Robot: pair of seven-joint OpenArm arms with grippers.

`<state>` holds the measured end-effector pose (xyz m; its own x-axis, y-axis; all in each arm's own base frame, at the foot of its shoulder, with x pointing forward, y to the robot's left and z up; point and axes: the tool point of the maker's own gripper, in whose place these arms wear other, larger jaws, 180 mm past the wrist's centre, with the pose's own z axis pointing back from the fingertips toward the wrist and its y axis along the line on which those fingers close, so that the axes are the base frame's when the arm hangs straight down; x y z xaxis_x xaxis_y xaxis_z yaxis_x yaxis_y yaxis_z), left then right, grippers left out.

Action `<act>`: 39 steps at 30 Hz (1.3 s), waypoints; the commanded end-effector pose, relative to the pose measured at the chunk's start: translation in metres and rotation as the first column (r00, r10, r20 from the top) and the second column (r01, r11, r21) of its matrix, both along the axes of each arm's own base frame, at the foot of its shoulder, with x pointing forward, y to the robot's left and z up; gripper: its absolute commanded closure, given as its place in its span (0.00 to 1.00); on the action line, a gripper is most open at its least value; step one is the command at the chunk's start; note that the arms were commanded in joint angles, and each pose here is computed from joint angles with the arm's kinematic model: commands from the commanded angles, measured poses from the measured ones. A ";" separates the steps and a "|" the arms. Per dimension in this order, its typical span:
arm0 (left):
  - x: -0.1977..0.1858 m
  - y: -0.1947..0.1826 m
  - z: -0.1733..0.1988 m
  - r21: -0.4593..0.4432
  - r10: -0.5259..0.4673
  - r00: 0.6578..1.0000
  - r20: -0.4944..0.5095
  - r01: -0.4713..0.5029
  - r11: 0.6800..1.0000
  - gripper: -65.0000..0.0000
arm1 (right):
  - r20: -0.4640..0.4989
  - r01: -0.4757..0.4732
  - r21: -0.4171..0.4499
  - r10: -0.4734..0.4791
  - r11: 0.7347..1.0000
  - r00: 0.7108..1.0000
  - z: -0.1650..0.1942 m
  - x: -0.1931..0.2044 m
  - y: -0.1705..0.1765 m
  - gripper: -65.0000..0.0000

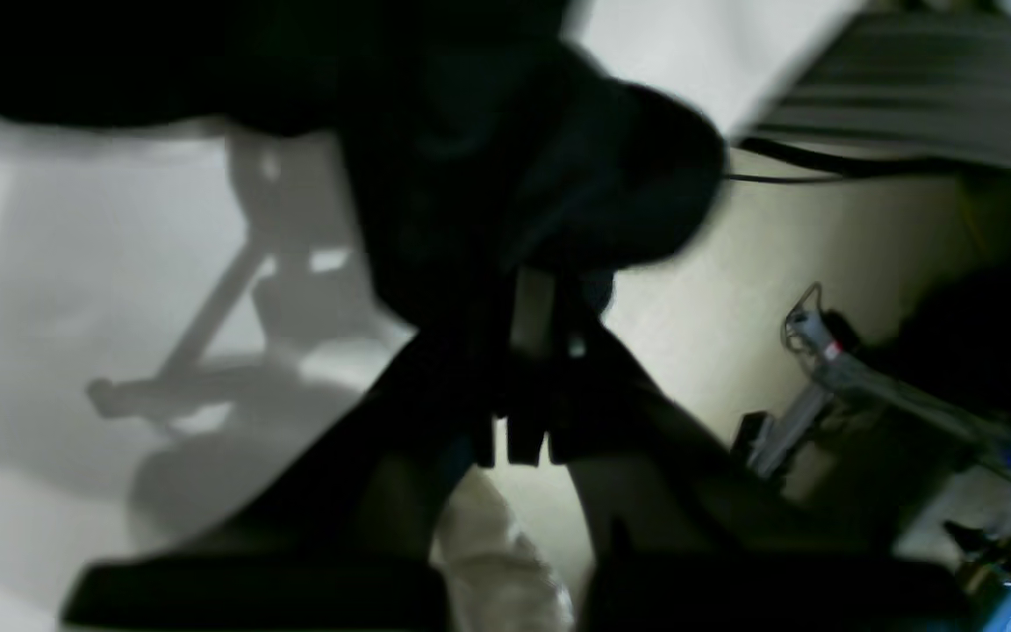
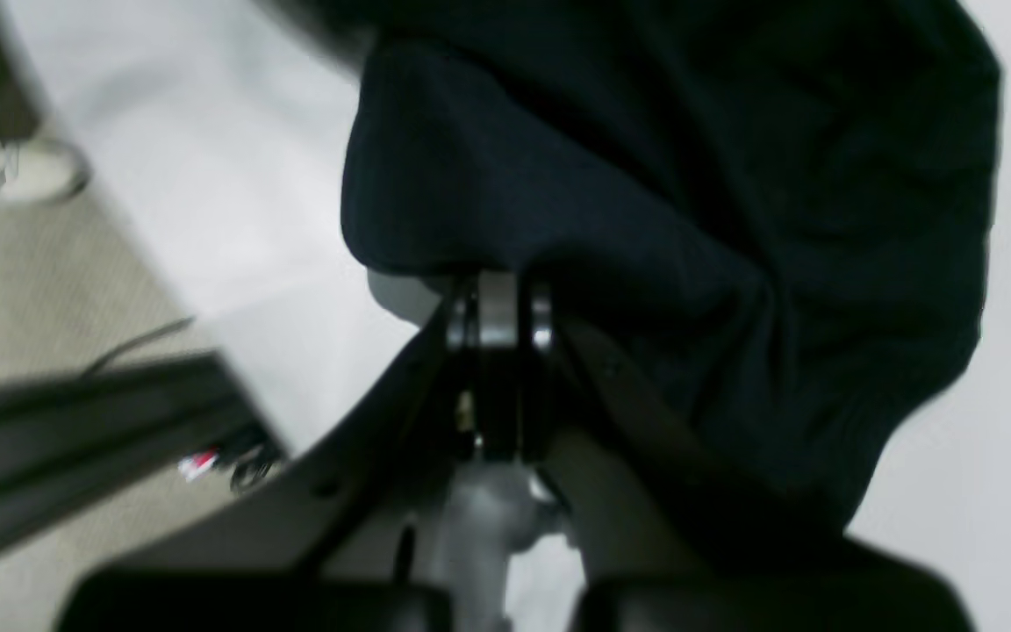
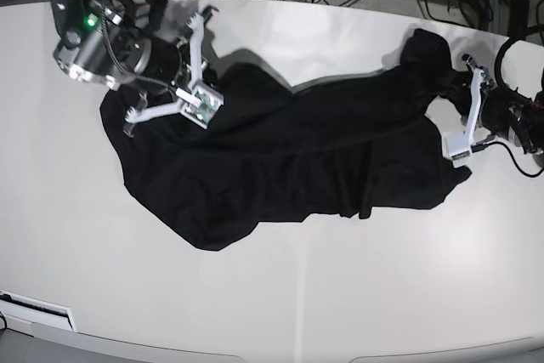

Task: Layout the t-shirt on the table in an organized manner, then fold the t-shirt properly
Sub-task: 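Lift the shirt with both grippers, stretching it between them, then raise both grippers high and shake the shirt open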

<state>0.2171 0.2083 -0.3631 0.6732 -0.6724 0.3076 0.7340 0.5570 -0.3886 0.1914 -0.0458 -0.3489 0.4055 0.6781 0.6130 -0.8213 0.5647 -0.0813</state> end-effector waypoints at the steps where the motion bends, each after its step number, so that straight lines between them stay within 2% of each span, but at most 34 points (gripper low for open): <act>1: 0.009 0.004 0.020 -0.010 -0.016 0.999 0.050 0.016 1.000 1.00 | 0.001 -0.027 0.003 0.027 1.000 1.000 0.006 -0.010 -0.001 1.00; 5: 0.004 -0.004 0.052 -0.035 -0.094 0.991 0.099 0.097 0.995 1.00 | -0.060 -0.103 -0.034 0.100 0.994 0.993 0.008 -0.051 -0.010 1.00; 9: -0.004 -0.010 0.072 -0.028 -0.166 0.977 0.135 0.172 0.985 1.00 | -0.139 -0.191 -0.057 0.182 0.980 0.973 0.011 -0.088 -0.019 1.00; 12: -0.009 -0.014 0.082 -0.060 -0.177 0.975 0.132 0.186 0.981 1.00 | -0.212 -0.232 -0.046 0.218 0.972 0.953 0.007 -0.112 -0.024 1.00; 14: -0.011 -0.008 0.083 -0.039 -0.180 0.976 0.121 0.186 0.982 1.00 | -0.250 -0.254 -0.071 0.229 0.965 0.941 0.003 -0.124 -0.032 1.00; 19: -0.028 0.022 0.081 0.048 -0.176 0.983 0.049 0.173 0.984 1.00 | -0.323 -0.316 -0.164 0.252 0.934 0.912 -0.004 -0.141 -0.061 1.00; 25: -0.053 0.040 0.072 0.090 -0.173 0.984 -0.048 0.177 0.980 1.00 | -0.338 -0.344 -0.207 0.263 0.916 0.904 -0.005 -0.142 -0.075 1.00; 29: -0.084 0.040 0.057 0.073 -0.173 0.973 -0.150 0.186 0.980 1.00 | -0.359 -0.346 -0.201 0.260 0.916 0.897 -0.006 -0.148 -0.076 1.00; 33: -0.116 0.041 0.045 0.057 -0.174 0.953 -0.248 0.193 0.980 1.00 | -0.407 -0.372 -0.147 0.287 0.917 0.867 -0.003 -0.160 -0.071 1.00; 39: -0.136 0.058 0.033 0.133 -0.191 0.935 -0.301 0.239 0.962 1.00 | -0.414 -0.372 -0.128 0.291 0.919 0.862 -0.002 -0.162 -0.068 1.00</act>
<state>0.0762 0.2581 -0.3374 0.5636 -0.8260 0.0119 0.7015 0.4710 -0.5348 0.0293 -0.1154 -0.3563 0.3211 0.9037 0.2833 -0.9417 0.2727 0.1972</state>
